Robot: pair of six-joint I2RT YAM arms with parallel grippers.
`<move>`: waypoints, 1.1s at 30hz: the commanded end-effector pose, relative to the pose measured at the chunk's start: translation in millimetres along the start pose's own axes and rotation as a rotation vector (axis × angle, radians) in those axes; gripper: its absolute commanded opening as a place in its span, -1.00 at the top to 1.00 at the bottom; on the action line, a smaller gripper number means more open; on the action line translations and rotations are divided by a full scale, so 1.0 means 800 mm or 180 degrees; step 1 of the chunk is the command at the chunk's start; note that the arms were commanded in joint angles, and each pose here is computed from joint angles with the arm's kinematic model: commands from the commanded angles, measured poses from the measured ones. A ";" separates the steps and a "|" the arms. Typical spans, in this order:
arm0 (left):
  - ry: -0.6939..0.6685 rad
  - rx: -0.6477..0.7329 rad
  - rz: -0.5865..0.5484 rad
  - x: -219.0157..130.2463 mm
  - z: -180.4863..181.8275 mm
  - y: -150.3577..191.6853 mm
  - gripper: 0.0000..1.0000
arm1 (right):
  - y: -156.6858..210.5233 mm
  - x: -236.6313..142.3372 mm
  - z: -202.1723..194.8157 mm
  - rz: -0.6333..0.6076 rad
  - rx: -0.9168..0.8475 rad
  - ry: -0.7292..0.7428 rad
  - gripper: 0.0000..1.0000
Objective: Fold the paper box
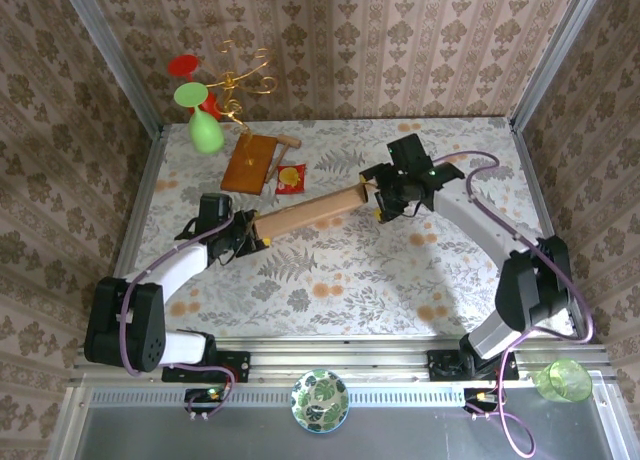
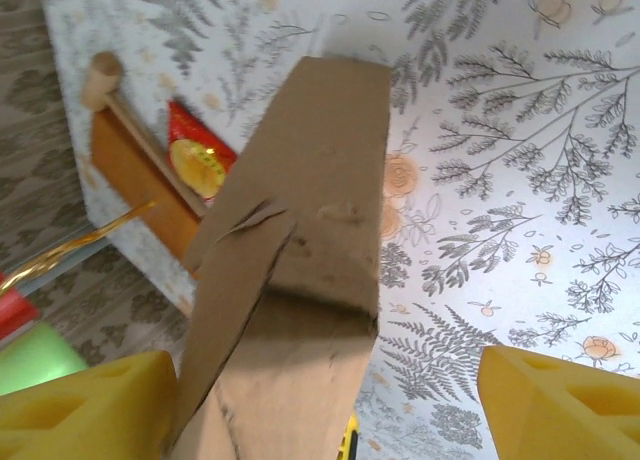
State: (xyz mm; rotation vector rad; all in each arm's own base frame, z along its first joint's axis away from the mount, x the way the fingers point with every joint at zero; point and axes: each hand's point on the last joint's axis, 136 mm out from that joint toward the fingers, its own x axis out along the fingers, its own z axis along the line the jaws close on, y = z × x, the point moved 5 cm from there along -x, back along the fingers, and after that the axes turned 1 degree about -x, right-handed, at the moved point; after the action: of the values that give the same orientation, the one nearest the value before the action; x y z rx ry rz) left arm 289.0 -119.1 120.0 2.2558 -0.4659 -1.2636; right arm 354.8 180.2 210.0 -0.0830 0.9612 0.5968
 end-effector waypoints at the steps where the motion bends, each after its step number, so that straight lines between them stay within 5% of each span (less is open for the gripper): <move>1: -0.0369 -0.0630 -0.0263 0.001 0.039 -0.019 0.46 | 0.001 -0.005 0.008 0.0065 0.0251 0.0063 -0.56; 12: -0.0374 -0.0438 -0.0103 0.007 0.037 -0.009 0.38 | -0.002 0.026 -0.009 0.0211 0.0495 0.0306 -0.30; 28: -0.0458 0.0489 0.0012 -0.028 0.029 -0.008 -0.52 | -0.028 0.012 -0.016 0.0049 0.0652 0.0476 0.01; 33: -0.0471 0.1080 -0.0338 -0.075 0.020 -0.017 -0.42 | -0.031 0.008 -0.004 0.0039 0.0627 0.0473 0.01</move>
State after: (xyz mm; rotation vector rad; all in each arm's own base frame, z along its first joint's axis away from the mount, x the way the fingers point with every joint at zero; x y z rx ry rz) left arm 258.7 -97.6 129.6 2.3632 -0.6219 -1.4075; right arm 364.7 170.6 198.9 0.0496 1.1146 0.5633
